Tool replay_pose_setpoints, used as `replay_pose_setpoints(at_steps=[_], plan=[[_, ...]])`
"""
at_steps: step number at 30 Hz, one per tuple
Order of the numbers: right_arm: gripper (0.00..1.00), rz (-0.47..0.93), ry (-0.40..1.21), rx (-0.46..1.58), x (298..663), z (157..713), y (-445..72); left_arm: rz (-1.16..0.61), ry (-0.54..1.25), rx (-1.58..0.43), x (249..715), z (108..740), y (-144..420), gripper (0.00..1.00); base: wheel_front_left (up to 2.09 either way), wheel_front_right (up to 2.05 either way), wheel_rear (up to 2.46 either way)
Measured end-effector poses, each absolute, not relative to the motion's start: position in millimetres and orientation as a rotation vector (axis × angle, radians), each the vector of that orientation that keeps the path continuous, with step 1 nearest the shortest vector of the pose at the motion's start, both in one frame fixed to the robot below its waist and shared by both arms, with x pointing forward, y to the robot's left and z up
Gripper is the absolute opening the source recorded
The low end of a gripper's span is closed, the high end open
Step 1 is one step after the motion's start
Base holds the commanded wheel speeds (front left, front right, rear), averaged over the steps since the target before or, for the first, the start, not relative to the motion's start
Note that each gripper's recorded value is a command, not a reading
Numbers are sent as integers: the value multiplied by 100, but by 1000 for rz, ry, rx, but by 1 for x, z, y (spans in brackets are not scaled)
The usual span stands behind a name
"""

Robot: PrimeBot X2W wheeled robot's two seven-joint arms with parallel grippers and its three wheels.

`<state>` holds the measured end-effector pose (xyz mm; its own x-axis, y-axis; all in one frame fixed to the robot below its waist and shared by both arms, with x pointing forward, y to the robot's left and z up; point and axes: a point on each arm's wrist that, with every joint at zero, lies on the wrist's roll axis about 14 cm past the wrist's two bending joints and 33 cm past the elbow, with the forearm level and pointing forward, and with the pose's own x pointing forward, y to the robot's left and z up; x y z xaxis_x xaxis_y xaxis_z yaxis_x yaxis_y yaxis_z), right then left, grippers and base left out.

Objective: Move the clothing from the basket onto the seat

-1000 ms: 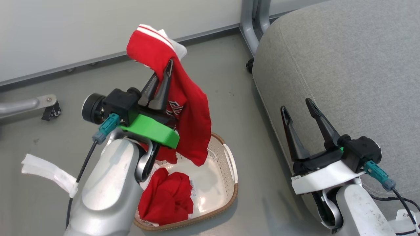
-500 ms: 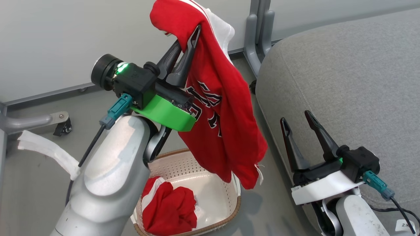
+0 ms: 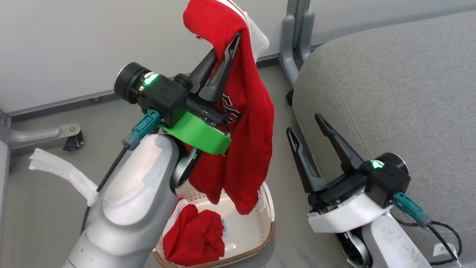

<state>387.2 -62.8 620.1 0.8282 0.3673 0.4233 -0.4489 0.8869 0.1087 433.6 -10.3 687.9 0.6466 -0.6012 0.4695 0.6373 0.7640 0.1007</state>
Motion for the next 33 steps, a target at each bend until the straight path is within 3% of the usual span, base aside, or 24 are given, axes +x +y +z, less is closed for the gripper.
replay_pose_setpoints(at_steps=[22, 23, 24, 25, 33], plan=[[100, 606, -267, 199, 427, 585, -3, -761, -449, -126, 432, 666, -29, 0, 0, 0, 0], [85, 610, -265, 210, 427, 585, -1, -765, -446, -127, 431, 665, -30, 0, 0, 0, 0], [15, 611, -259, 216, 428, 584, -1, -767, -443, -128, 431, 664, -31, 0, 0, 0, 0], [0, 612, -251, 217, 429, 582, 0, -770, -440, -130, 430, 663, -32, 0, 0, 0, 0], [0, 611, -252, 247, 428, 583, 0, -776, -431, -133, 428, 660, -35, 0, 0, 0, 0]])
